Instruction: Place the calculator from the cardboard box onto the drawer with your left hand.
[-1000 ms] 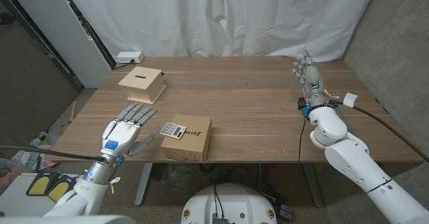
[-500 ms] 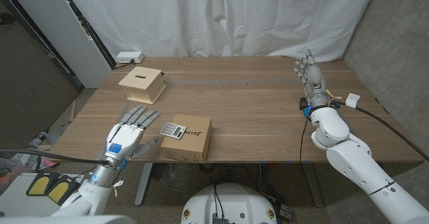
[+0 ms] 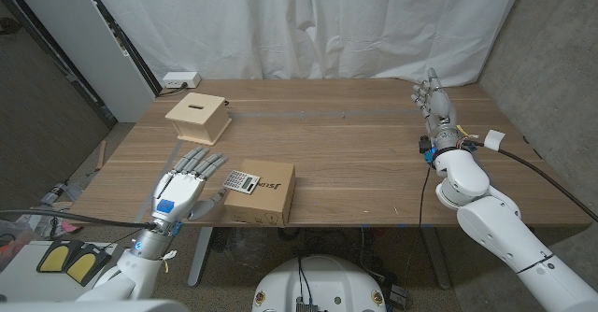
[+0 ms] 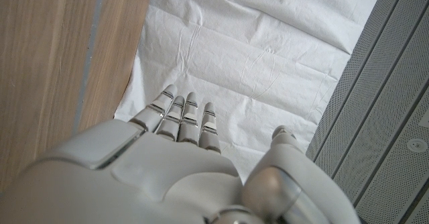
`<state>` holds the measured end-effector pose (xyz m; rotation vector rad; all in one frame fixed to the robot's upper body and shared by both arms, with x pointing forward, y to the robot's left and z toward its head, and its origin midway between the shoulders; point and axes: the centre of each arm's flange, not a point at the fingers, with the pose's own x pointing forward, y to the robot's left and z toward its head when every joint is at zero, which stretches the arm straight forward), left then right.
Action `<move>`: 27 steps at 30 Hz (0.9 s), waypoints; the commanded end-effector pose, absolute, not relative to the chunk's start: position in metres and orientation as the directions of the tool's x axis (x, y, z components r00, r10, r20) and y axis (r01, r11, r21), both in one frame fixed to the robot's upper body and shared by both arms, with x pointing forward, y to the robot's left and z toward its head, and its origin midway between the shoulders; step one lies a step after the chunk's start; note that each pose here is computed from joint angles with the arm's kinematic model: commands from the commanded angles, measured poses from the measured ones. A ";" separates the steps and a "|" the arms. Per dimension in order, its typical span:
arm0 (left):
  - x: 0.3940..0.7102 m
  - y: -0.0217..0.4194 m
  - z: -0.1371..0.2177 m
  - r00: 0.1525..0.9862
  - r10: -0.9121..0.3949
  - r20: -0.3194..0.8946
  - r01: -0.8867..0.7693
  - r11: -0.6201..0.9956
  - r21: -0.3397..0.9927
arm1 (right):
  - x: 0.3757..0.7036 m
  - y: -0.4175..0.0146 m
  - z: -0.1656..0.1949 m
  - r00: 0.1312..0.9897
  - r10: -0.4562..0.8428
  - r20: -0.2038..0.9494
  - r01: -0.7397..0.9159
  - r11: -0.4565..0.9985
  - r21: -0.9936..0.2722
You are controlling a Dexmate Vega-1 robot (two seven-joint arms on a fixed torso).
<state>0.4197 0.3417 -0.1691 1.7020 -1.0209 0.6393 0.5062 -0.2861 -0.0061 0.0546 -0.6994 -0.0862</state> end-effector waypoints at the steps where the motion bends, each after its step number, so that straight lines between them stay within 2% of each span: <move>1: 0.429 0.335 -0.169 0.480 -0.349 0.805 -0.872 -0.089 0.481 | 0.505 -0.288 -0.006 0.761 -0.097 0.642 0.060 0.995 0.079; 27: 0.433 0.329 -0.175 0.472 -0.345 0.811 -0.872 -0.048 0.487 | 0.503 -0.289 -0.011 0.758 -0.094 0.646 0.043 0.995 0.094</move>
